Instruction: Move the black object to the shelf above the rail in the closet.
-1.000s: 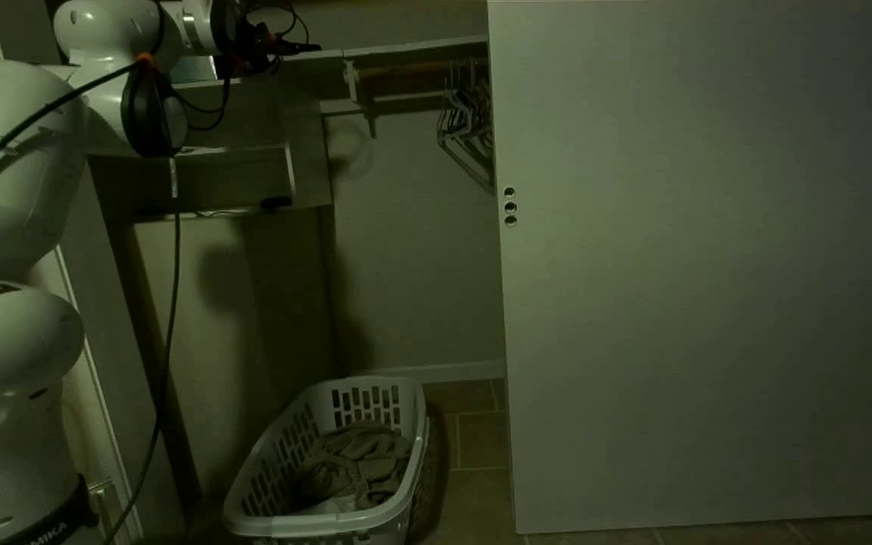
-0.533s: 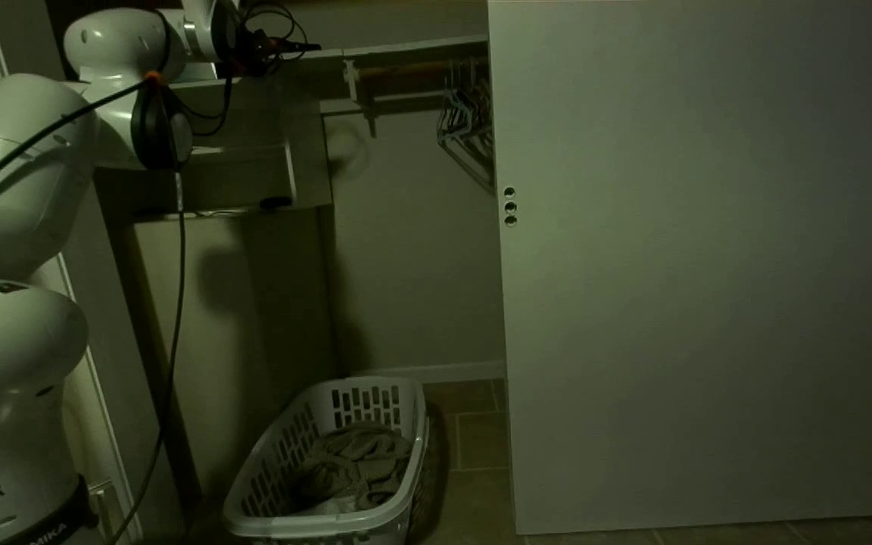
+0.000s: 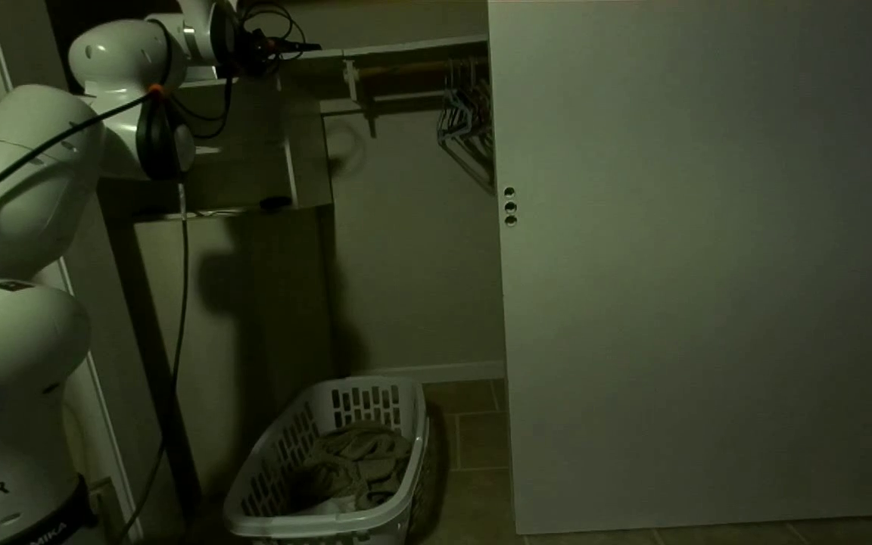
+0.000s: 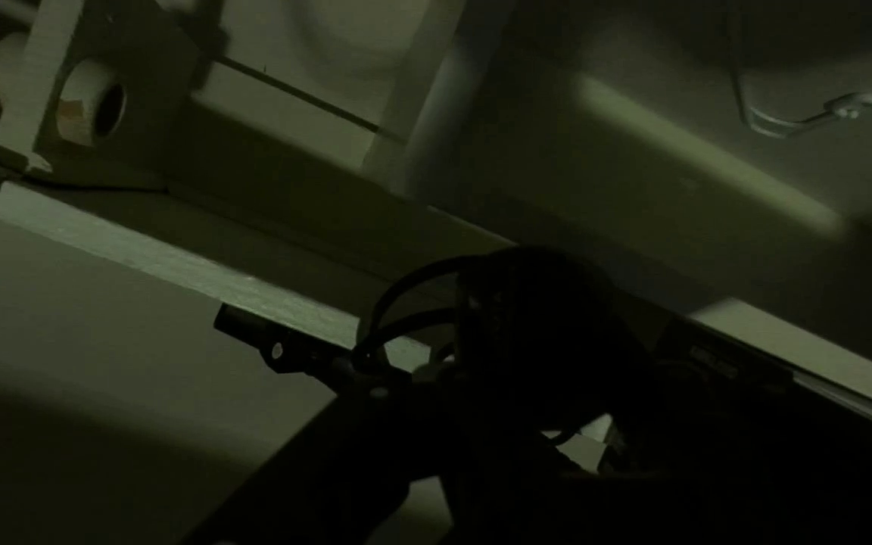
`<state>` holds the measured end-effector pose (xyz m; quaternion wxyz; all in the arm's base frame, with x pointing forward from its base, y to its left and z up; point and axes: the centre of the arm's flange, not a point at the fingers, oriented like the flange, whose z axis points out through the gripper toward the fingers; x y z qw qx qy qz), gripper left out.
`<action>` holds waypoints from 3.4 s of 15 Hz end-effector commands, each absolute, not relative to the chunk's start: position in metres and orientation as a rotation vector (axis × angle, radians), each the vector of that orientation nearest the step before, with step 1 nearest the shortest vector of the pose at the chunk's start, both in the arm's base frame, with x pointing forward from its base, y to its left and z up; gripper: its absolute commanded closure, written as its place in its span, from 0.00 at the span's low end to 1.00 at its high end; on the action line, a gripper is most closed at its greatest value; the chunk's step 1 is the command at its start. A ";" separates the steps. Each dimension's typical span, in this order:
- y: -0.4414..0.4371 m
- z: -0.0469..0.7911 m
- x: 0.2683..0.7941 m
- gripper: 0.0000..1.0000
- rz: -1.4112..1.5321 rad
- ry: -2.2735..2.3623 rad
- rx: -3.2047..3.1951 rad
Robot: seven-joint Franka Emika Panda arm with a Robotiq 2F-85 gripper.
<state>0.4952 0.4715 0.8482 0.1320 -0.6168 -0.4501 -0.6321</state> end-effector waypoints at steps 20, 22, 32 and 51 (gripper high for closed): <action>0.528 0.889 0.529 0.85 -1.849 -1.427 -1.689; 0.532 0.888 0.526 0.85 -1.844 -1.436 -1.680; 0.543 0.883 0.520 0.85 -1.791 -1.448 -1.647; 0.564 0.873 0.503 0.85 -1.656 -1.384 -1.648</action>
